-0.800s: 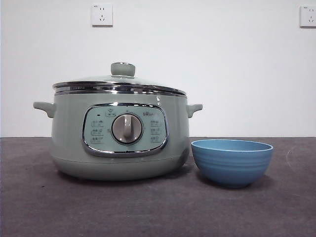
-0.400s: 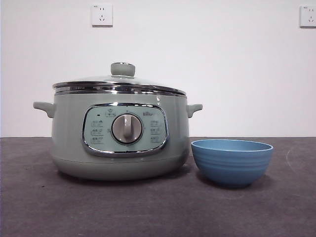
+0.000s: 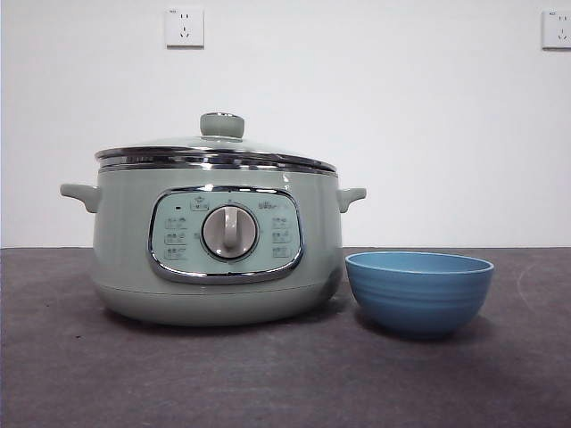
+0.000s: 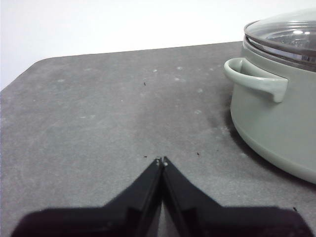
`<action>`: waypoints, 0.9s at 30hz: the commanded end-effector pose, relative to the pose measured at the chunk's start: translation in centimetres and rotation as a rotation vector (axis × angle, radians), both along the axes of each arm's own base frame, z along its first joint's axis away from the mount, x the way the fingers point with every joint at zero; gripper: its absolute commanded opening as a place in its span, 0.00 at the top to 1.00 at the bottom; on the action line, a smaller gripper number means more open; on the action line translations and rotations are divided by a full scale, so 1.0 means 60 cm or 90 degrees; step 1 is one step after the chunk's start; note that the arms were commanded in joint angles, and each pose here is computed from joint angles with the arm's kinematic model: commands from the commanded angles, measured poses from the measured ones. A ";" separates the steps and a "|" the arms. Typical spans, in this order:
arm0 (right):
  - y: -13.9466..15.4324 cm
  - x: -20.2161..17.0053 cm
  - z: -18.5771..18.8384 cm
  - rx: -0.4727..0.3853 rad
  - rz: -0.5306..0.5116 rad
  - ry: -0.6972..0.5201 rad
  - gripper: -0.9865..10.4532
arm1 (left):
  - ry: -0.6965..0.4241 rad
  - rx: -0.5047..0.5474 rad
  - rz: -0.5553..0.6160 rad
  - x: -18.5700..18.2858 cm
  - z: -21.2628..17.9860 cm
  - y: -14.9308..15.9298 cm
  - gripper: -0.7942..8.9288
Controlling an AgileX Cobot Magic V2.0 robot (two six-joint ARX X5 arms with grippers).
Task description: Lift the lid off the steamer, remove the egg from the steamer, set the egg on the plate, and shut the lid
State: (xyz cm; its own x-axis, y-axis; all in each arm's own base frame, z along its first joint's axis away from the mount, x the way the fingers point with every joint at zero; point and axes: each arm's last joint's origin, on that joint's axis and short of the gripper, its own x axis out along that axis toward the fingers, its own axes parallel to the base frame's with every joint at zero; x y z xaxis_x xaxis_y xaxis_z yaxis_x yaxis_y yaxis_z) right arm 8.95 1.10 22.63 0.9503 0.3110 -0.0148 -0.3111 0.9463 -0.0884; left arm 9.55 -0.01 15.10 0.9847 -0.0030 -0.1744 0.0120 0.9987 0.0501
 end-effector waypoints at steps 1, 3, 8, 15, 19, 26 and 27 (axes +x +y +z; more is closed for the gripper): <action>-0.002 0.005 -0.040 0.048 -0.029 0.017 0.91 | 0.007 -0.004 0.003 0.001 -0.007 0.001 0.92; -0.002 0.007 -0.064 0.061 -0.036 0.030 0.91 | 0.007 -0.004 0.003 0.001 -0.007 0.001 0.92; -0.002 0.009 -0.105 0.084 -0.037 0.058 0.91 | 0.007 -0.004 0.003 0.001 -0.007 0.001 0.92; -0.002 0.009 -0.128 0.083 -0.043 0.120 0.91 | 0.007 -0.004 0.003 0.001 -0.007 0.001 0.92; -0.002 0.009 -0.128 0.093 -0.041 0.122 0.91 | 0.007 -0.004 0.003 0.001 -0.007 0.001 0.92; -0.002 0.010 -0.128 0.093 -0.042 0.123 0.91 | 0.007 -0.004 0.003 0.001 -0.007 0.001 0.92; -0.002 0.010 -0.128 0.093 -0.042 0.123 0.91 | 0.007 -0.004 0.003 0.001 -0.007 0.001 0.92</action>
